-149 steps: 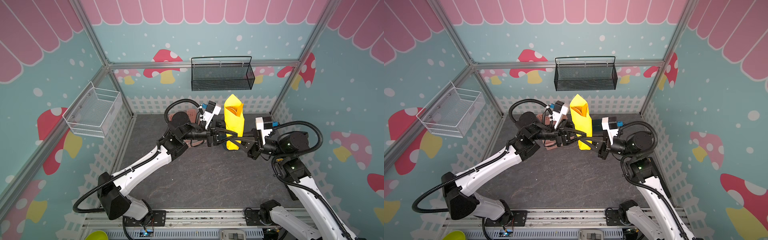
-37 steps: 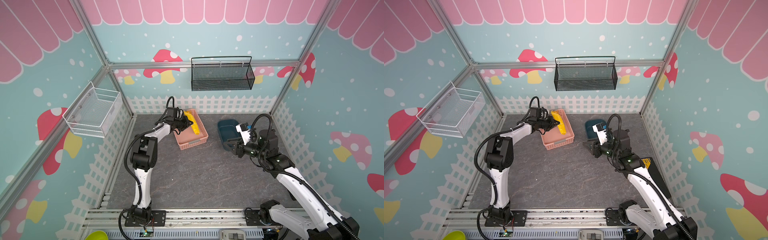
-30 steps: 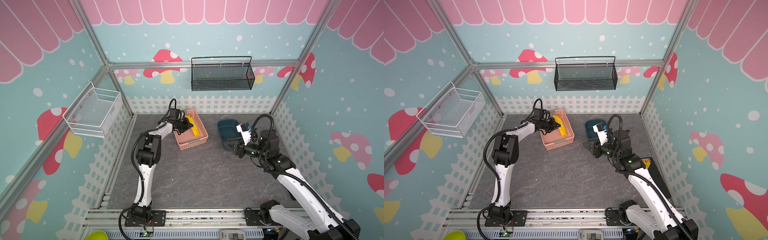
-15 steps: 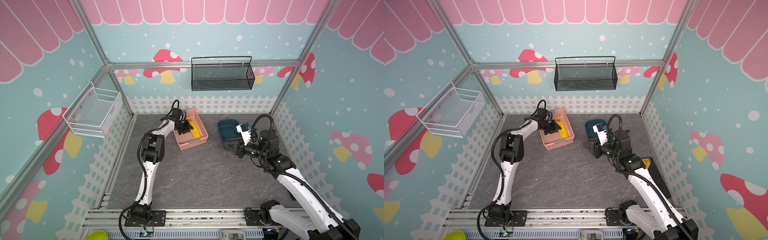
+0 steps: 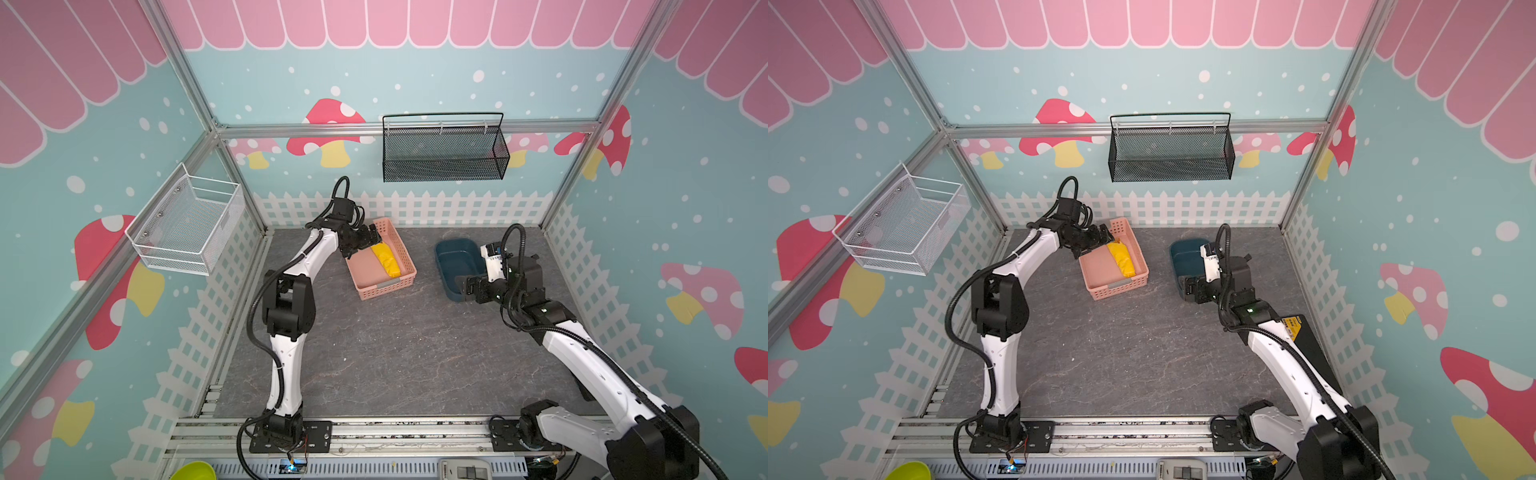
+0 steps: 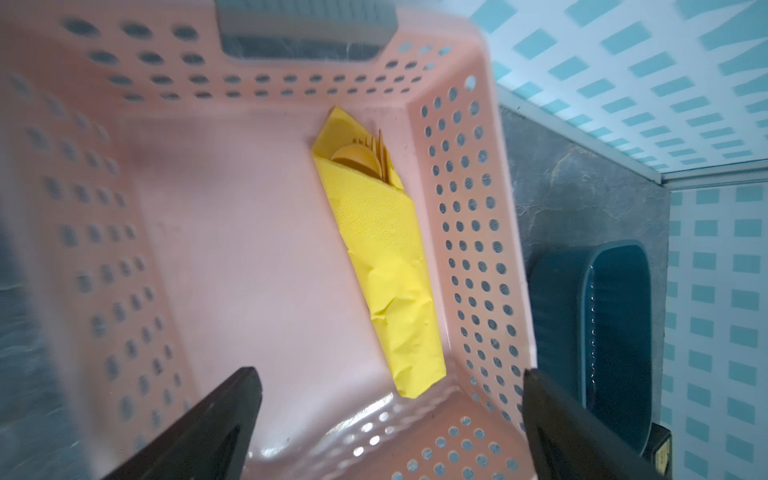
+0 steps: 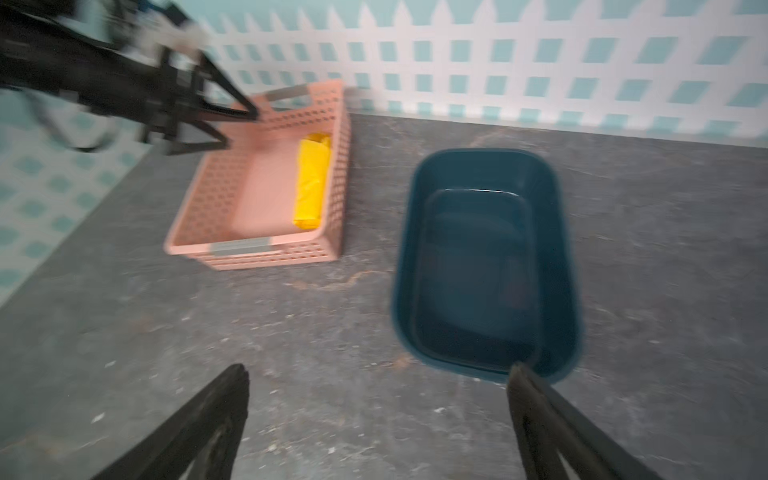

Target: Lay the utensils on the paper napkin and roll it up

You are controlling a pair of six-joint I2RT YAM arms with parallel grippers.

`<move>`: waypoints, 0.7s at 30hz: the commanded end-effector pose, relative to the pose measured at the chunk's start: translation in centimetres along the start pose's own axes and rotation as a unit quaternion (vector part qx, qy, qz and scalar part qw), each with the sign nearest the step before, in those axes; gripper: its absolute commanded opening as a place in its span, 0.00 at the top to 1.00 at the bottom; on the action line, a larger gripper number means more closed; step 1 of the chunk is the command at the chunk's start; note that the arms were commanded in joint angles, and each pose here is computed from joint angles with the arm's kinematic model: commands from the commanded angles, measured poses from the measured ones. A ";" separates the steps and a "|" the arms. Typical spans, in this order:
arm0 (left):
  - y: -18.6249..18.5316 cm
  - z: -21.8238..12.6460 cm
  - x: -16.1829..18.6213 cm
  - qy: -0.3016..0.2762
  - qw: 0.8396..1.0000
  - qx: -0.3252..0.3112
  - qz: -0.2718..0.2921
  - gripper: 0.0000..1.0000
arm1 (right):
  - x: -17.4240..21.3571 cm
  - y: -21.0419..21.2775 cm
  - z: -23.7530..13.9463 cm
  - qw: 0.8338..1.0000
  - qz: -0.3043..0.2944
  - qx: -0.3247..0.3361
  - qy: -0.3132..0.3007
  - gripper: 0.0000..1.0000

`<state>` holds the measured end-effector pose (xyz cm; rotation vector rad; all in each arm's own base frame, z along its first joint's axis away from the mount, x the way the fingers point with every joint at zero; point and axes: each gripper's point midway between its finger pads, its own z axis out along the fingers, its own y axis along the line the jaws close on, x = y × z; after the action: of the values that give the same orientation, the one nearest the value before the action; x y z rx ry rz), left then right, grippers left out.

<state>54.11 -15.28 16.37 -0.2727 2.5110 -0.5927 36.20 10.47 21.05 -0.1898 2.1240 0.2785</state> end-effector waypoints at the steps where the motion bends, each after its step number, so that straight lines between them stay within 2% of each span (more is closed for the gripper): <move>1: 2.4 -4.0 -0.8 -0.069 0.994 -0.069 0.047 0.00 | 2.3 -7.5 1.7 0.990 0.007 0.143 0.009 0.01; 6: 8.1 -9.4 0.5 -0.182 0.964 -0.181 0.074 0.00 | 5.0 -14.0 3.0 0.977 0.049 0.205 -0.035 0.01; 9: 12.6 -11.7 2.2 -0.240 0.937 -0.245 0.072 0.00 | 5.4 -15.6 3.0 0.971 0.036 0.214 -0.099 0.01; 11: 14.9 -12.1 3.9 -0.254 0.927 -0.263 0.076 0.00 | 5.7 -15.6 2.7 0.967 0.013 0.210 -0.141 0.01; 13: 15.7 -11.6 5.2 -0.259 0.925 -0.253 0.113 0.00 | 5.5 -16.1 2.4 0.961 -0.002 0.221 -0.166 0.01; 14: 15.9 -11.3 5.8 -0.269 0.921 -0.248 0.136 0.00 | 5.7 -16.3 2.3 0.961 -0.003 0.221 -0.164 0.01; 15: 16.1 -11.1 6.4 -0.282 0.916 -0.243 0.151 0.00 | 5.6 -16.0 1.7 0.958 -0.013 0.217 -0.188 0.01; 17: 16.6 -10.9 7.1 -0.308 0.910 -0.229 0.159 0.00 | 5.6 -15.6 1.3 0.958 -0.021 0.206 -0.198 0.01; 19: 16.4 -10.4 7.8 -0.330 0.910 -0.186 0.168 0.00 | 5.4 -15.0 1.1 0.957 -0.032 0.196 -0.211 0.01; 20: 16.2 -10.3 8.0 -0.321 0.915 -0.174 0.173 0.00 | 5.5 -14.5 1.2 0.959 -0.041 0.184 -0.211 0.01; 21: 15.6 -10.4 7.9 -0.333 0.911 -0.157 0.188 0.00 | 5.6 -14.0 0.9 0.958 -0.051 0.178 -0.221 0.01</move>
<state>37.73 0.87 7.20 -0.1828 2.1760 0.1564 37.17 -4.08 10.43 0.0846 1.8501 -0.1232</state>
